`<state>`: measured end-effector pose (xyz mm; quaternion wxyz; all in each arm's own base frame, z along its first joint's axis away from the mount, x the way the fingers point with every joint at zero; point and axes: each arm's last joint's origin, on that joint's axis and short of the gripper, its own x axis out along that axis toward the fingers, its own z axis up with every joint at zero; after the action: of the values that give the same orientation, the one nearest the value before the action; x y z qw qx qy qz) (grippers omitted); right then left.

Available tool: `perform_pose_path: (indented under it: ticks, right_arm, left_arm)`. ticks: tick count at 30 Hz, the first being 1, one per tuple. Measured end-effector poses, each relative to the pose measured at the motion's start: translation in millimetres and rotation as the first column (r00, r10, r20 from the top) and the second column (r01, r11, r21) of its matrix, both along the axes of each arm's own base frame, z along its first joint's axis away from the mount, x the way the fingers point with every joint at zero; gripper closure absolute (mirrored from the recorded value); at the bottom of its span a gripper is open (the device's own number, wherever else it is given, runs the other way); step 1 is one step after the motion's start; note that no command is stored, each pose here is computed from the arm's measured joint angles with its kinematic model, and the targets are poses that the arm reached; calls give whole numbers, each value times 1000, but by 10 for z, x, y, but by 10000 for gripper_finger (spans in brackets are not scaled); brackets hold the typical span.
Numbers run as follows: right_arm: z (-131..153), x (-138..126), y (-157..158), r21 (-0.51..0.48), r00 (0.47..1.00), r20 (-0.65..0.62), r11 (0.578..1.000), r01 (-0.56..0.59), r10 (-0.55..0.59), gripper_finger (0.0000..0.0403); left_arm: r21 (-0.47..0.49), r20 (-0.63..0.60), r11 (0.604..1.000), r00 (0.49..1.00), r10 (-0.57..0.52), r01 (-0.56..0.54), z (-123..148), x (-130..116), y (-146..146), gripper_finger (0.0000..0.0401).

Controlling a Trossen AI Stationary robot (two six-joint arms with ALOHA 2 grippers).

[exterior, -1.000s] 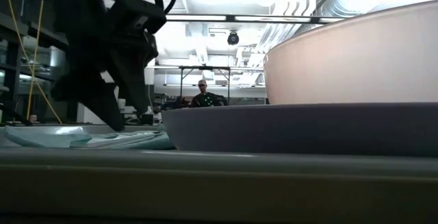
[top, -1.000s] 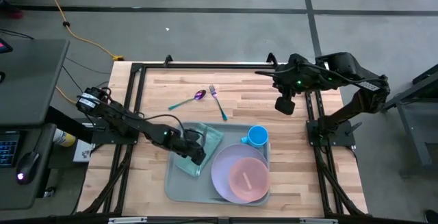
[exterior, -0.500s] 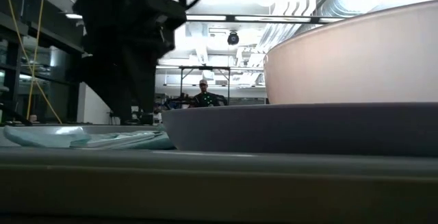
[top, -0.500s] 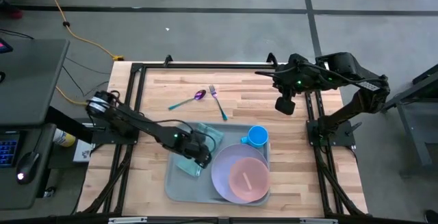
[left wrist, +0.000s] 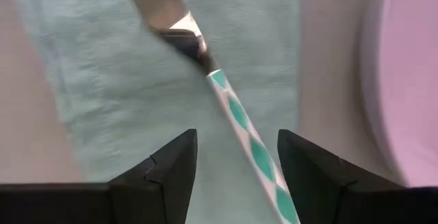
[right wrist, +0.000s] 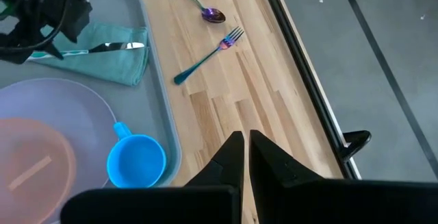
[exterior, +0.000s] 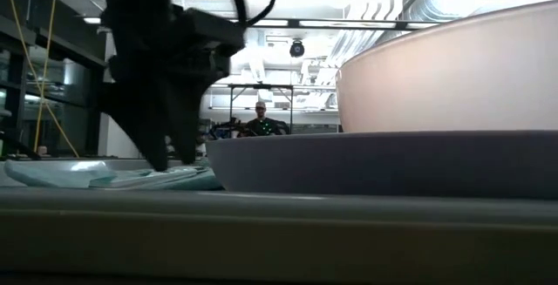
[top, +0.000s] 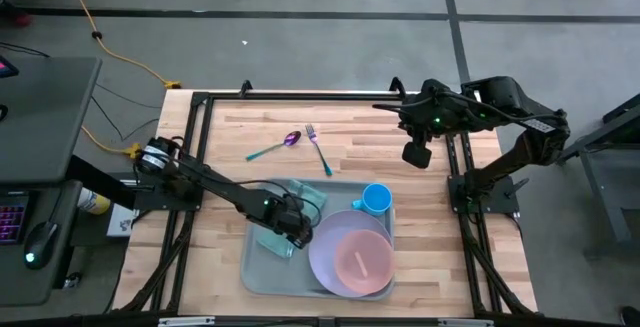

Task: Set up tray
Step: Adjust the green knife

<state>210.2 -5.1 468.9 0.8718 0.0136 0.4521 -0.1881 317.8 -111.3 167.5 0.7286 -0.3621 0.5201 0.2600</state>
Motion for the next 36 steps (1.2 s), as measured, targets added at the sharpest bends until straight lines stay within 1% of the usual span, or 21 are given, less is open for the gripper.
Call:
perform_pose_path:
  ticks: [2,4,7,14,16,18,26,29,30,36]
  right_arm:
    - [0,0,0,1,1000,0,1000,0,0,403]
    - [0,0,1,3,1000,0,1000,-1,1,403]
    - [-1,0,1,6,1000,0,1000,-2,2,403]
    - [0,-2,2,6,1000,0,1000,-3,3,403]
    - [0,-1,2,6,1000,0,1000,-3,3,403]
    - [0,-2,2,6,1000,0,1000,-3,3,403]
    - [0,-1,2,7,1000,0,1000,-3,3,403]
    - [0,-1,3,9,1000,0,1000,-4,4,403]
    - [0,-1,3,9,1000,0,1000,-4,4,403]
    - [0,-1,3,9,1000,0,1000,-4,4,403]
  left_arm:
    - [-11,11,1000,1000,-2,2,-40,40,-17,169]
    - [-10,-19,1000,1000,-6,6,-68,15,-10,169]
    - [-28,-10,999,1000,-22,22,-104,52,-30,169]
    - [-40,-24,999,999,-37,36,-120,48,-34,175]
    - [-40,-27,999,999,-38,37,-121,46,-34,190]
    - [-40,-29,999,999,-38,37,-122,43,-33,213]
    - [-61,-30,995,996,-82,80,-124,46,-45,337]
    - [-64,-28,993,994,-101,99,-114,52,-50,375]
    - [-63,-30,992,993,-110,108,-102,56,-52,380]
    - [-44,-43,987,987,-156,154,38,104,-69,379]
